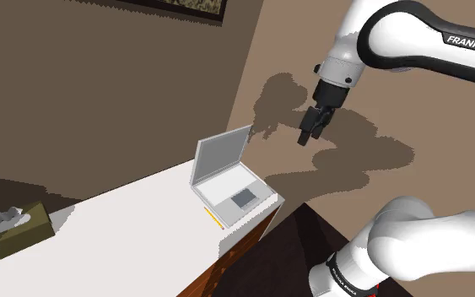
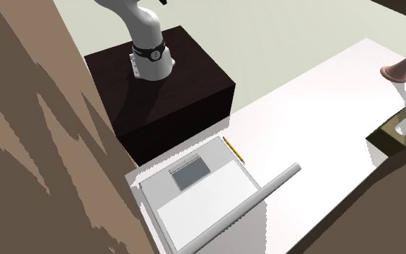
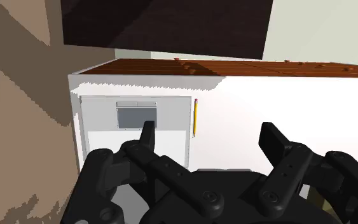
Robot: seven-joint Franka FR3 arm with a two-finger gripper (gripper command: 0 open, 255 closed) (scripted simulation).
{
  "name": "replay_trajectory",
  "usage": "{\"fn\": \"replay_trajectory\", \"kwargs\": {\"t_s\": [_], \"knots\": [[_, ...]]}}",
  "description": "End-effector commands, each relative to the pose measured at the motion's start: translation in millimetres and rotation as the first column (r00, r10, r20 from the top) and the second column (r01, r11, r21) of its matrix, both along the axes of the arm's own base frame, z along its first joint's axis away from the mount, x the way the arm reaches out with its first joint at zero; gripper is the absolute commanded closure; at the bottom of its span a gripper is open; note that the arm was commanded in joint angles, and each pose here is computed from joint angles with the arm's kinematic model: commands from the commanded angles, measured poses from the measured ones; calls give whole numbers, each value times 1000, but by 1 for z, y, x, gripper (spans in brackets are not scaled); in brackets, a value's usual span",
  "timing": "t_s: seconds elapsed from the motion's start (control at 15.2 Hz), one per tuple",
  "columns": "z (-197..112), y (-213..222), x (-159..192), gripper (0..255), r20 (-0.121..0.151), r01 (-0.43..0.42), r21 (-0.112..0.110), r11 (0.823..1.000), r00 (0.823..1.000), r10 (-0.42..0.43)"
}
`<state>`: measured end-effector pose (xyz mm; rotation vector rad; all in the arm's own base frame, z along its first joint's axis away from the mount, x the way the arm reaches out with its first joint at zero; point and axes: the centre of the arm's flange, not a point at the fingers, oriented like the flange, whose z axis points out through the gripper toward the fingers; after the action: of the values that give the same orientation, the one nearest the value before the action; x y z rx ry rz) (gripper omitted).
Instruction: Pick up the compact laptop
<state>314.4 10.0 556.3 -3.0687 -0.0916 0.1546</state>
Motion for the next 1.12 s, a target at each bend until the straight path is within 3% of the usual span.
{"fn": "replay_trajectory", "kwargs": {"t_s": [0.0,0.26,0.53,0.79,1.06], "knots": [[0,0,0,0,0,0,0,1000,1000,0],[-27,-29,29,0,0,-179,-24,984,984,179],[-53,-53,63,0,-5,-352,-48,935,936,352],[-78,-71,100,0,-13,-513,-71,856,858,513],[-103,-83,141,0,-26,-657,-92,748,753,658]]}}
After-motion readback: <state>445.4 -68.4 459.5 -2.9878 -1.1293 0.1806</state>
